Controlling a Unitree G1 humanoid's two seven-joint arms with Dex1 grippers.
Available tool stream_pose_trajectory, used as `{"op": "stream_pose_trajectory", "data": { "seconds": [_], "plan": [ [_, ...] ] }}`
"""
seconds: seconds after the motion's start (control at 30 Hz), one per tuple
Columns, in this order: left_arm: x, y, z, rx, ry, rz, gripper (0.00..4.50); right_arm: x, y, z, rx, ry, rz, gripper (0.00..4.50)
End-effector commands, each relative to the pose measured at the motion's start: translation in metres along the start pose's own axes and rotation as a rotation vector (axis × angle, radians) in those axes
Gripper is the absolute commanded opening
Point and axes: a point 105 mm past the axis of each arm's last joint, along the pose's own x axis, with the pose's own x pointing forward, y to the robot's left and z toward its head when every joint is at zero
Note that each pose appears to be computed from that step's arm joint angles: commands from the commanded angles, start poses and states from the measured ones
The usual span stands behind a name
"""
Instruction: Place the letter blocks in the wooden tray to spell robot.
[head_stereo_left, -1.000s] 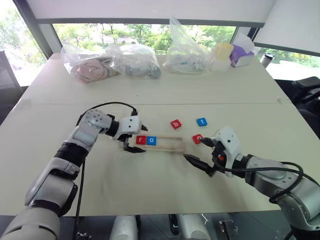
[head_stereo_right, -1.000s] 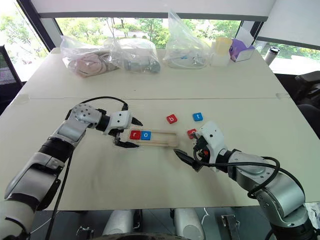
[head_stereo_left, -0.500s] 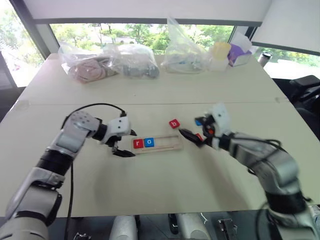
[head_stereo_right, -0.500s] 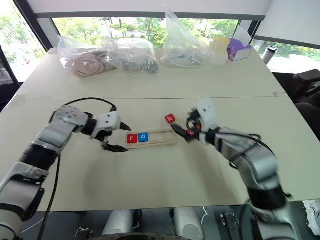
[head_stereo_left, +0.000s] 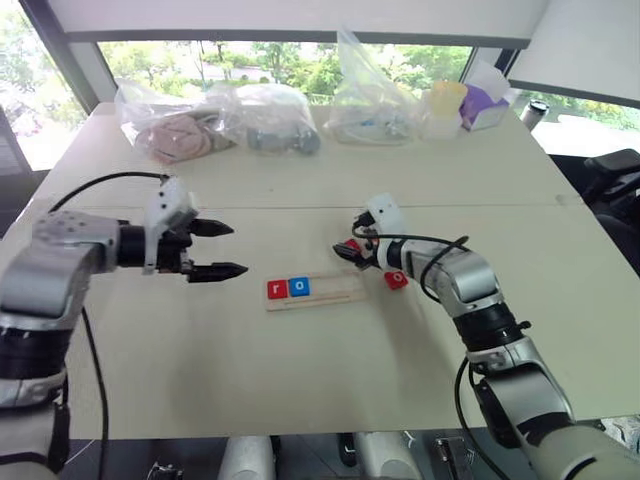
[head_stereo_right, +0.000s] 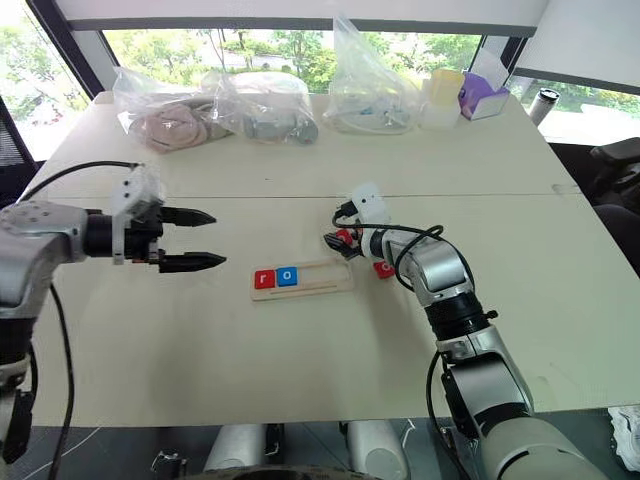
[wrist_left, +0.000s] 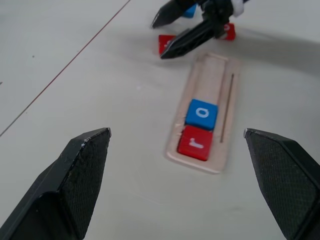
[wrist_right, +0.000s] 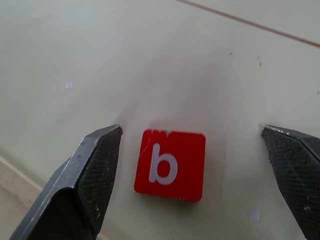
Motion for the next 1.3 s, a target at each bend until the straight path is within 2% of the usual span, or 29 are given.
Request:
{"op": "stream_pose_trajectory", "data": {
  "seconds": [0.03,0.13,0.2,0.27,0.3,0.33,0.47,0.6,0.7,0.87,1.07,1.3],
  "plan": [
    [-0.01,-0.009,0.013,0.007,-0.029,0.038,4.47,-0.004,0.006,0.002,-0.03,0.011,0.012,4.5],
    [-0.011,-0.013,0.01,-0.026,-0.043,0.062,4.5,0.0,0.013,-0.003,-0.037,0.031,0.009,3.63],
    [-0.008,-0.014,0.008,-0.031,-0.042,0.07,4.5,0.0,0.013,-0.007,-0.058,0.043,-0.004,2.81],
    [-0.005,-0.013,0.007,-0.033,-0.044,0.073,4.5,0.0,0.011,-0.007,-0.065,0.045,-0.025,1.71],
    [-0.002,-0.014,0.007,-0.031,-0.049,0.073,4.5,0.0,0.009,-0.006,-0.062,0.04,-0.041,1.33],
    [0.001,-0.014,0.008,-0.03,-0.055,0.07,4.5,-0.001,0.005,-0.004,-0.061,0.031,-0.064,1.18],
    [0.017,-0.023,0.008,-0.032,-0.075,0.019,4.5,-0.024,-0.022,0.022,-0.009,-0.097,-0.228,1.18],
    [0.033,-0.035,0.01,-0.045,-0.106,-0.053,4.5,-0.068,-0.029,0.029,0.1,-0.173,-0.351,1.18],
    [0.039,-0.044,0.013,-0.047,-0.12,-0.101,4.5,-0.093,-0.026,0.022,0.156,-0.174,-0.431,1.18],
    [0.052,-0.057,0.018,-0.016,-0.111,-0.182,4.5,-0.135,-0.017,-0.016,0.231,-0.058,-0.602,1.18],
    [0.061,-0.053,0.01,0.02,-0.064,-0.197,4.5,-0.139,-0.004,-0.046,0.379,-0.011,-0.662,1.18],
    [0.059,-0.05,0.004,0.012,-0.025,-0.229,4.5,-0.118,0.02,-0.07,0.489,0.085,-0.561,1.18]
  ]
}}
